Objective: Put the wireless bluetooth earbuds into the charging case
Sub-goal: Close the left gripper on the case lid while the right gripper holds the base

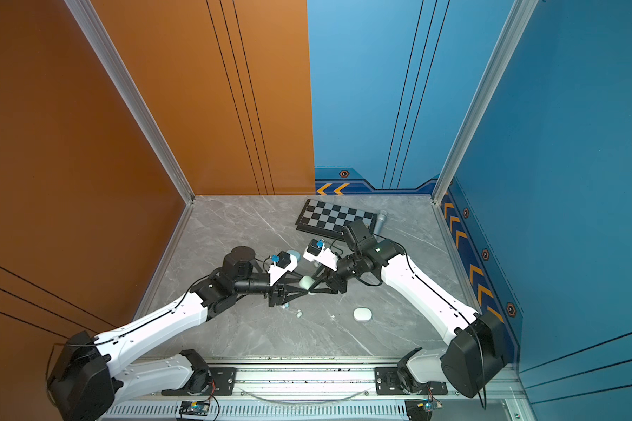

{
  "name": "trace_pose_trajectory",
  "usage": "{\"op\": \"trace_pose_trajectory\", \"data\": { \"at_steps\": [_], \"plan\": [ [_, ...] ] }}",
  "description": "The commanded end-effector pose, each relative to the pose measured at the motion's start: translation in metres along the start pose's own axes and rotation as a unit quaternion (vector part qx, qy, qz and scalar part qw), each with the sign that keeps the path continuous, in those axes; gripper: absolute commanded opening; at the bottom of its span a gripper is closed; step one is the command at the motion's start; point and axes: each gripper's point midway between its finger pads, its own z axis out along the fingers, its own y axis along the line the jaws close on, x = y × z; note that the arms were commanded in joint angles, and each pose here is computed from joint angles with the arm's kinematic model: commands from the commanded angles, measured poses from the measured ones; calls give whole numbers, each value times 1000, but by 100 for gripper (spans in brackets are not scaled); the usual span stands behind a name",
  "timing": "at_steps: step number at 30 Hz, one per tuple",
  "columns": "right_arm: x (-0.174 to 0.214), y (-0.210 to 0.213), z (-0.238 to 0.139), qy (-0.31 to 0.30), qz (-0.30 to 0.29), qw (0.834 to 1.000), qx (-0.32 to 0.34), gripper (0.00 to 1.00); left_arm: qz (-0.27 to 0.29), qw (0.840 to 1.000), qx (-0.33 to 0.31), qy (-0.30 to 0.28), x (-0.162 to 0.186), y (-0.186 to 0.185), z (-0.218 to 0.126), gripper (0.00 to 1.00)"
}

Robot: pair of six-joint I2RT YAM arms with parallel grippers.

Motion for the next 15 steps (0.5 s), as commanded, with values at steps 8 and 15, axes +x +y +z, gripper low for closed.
{"op": "trace_pose_trajectory", "data": {
  "at_steps": [8, 15],
  "plan": [
    [-6, 0, 1, 1, -8, 1000, 1, 36, 21, 999, 23, -15, -16, -10, 3, 4],
    [-1, -8, 7, 11, -10, 1000, 17, 38, 29, 999, -13, -29, -19, 3, 3, 0]
  ]
}}
